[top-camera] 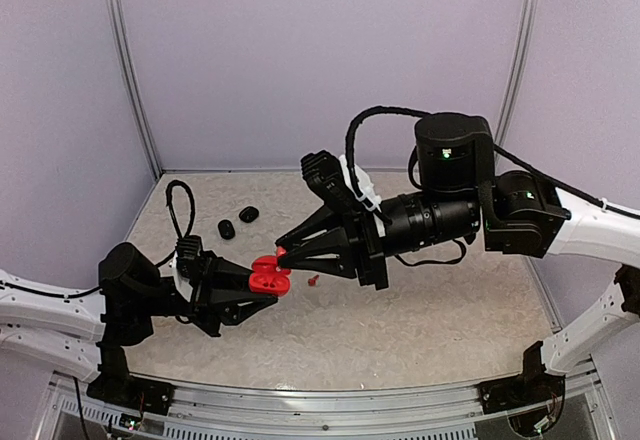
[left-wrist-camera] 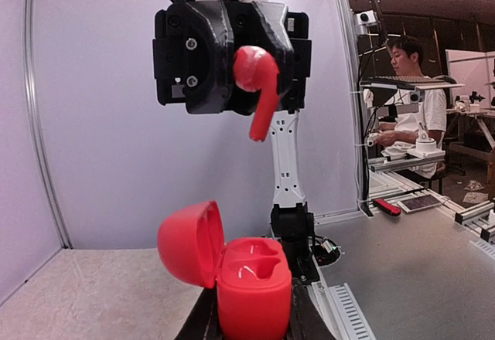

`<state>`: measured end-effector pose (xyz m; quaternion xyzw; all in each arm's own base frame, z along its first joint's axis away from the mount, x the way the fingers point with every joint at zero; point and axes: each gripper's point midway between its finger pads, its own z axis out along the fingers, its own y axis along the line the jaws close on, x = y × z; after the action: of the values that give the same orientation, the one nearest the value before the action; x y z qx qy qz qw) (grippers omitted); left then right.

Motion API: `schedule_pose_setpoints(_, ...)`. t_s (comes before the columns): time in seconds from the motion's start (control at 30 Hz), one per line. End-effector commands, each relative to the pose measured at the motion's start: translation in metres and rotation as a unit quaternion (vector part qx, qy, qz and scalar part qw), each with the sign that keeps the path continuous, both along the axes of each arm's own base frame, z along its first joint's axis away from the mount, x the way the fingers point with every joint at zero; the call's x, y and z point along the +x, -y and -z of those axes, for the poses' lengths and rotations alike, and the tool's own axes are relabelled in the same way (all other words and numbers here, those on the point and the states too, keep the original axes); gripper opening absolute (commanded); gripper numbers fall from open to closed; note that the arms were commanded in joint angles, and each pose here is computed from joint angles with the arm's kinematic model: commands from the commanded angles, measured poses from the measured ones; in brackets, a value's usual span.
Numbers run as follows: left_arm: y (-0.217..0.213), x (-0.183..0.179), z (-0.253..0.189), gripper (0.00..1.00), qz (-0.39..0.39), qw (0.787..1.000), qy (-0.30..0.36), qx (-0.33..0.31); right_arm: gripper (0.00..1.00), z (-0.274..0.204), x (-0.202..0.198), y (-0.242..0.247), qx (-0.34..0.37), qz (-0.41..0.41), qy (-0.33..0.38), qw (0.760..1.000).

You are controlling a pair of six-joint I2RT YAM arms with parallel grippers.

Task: Insert the wireless bluetooth earbuds into the charging case
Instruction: Insert the left earbud into the left side groove of the charging case.

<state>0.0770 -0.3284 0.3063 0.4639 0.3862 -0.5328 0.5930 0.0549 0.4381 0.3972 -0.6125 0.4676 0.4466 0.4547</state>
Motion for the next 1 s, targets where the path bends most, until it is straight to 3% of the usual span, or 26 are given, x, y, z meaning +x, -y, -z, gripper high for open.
schedule_pose_setpoints(0.0,-0.005,0.009,-0.026,0.0,-0.027,0.998,-0.006,-0.049,0.04,-0.006,0.004,-0.009,0.014,0.021,0.002,1.0)
schedule_pose_setpoints(0.73,-0.009,0.035,-0.03,0.0,-0.141,0.987,-0.004,-0.082,0.03,0.004,0.039,-0.025,0.022,0.125,-0.035,0.991)
schedule_pose_setpoints(0.97,-0.014,0.062,-0.022,0.0,-0.231,0.97,-0.014,-0.074,0.03,0.005,0.061,-0.026,0.028,0.187,-0.051,0.981)
